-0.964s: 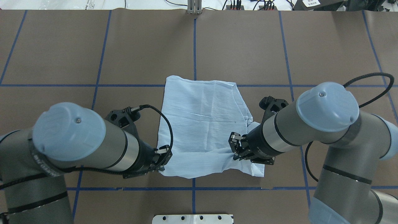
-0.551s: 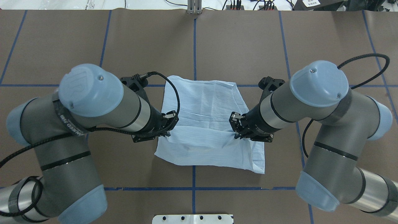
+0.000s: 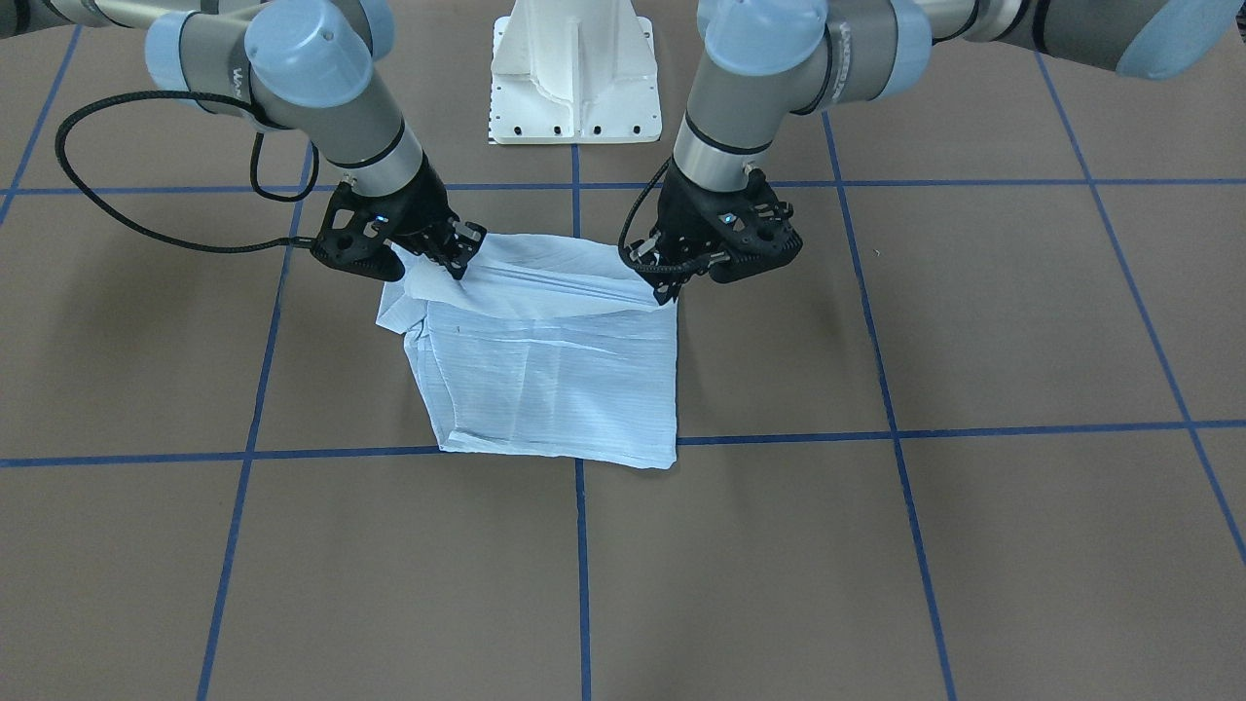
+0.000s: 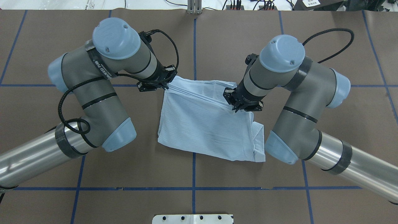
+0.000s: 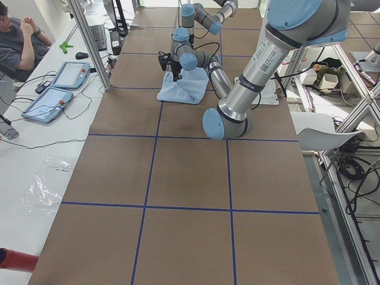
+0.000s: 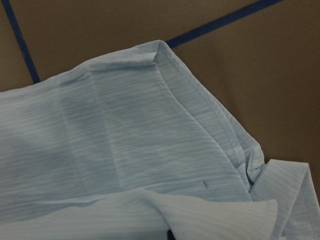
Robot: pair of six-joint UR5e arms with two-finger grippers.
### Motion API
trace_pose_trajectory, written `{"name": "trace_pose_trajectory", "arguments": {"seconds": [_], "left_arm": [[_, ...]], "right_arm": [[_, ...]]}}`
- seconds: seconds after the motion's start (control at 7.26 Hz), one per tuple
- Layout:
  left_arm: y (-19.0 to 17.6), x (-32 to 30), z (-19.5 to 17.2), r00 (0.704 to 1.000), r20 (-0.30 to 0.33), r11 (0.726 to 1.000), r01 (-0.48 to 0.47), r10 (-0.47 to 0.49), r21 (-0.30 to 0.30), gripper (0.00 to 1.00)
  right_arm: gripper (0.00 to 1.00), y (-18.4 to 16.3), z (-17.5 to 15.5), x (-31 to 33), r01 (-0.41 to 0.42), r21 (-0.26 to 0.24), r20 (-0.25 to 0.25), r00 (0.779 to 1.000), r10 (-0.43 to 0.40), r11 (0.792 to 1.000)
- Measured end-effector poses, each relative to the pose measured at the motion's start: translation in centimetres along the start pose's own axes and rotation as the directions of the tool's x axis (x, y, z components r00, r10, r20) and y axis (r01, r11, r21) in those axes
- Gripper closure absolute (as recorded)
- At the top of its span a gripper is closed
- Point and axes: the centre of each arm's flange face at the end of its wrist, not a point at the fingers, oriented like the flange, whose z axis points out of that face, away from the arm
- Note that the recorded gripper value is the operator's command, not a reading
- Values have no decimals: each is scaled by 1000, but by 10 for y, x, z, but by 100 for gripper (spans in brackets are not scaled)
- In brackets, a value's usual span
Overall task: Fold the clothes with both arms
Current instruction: 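Lift the near edge with both grippers and fold it toward the far edge, then release the folded edge and raise the left gripper away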
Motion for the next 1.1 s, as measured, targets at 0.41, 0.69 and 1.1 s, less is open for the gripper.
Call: {"name": "trace_pose_trajectory", "arguments": {"seconds": [0.41, 0.69, 1.1], "left_arm": [[-22, 0, 31, 1000, -17, 1000, -1, 2, 11, 100], [-22, 0, 33, 1000, -19, 1000, -3, 3, 10, 100], [-21, 1, 35, 1000, -15, 1000, -4, 4, 9, 1]], "right_arm": [[100, -45, 15, -24, 16, 34, 17, 1000, -17, 999], [100, -59, 27, -30, 22, 41, 35, 999, -24, 999], [0, -62, 30, -32, 24, 43, 42, 999, -26, 999]]}}
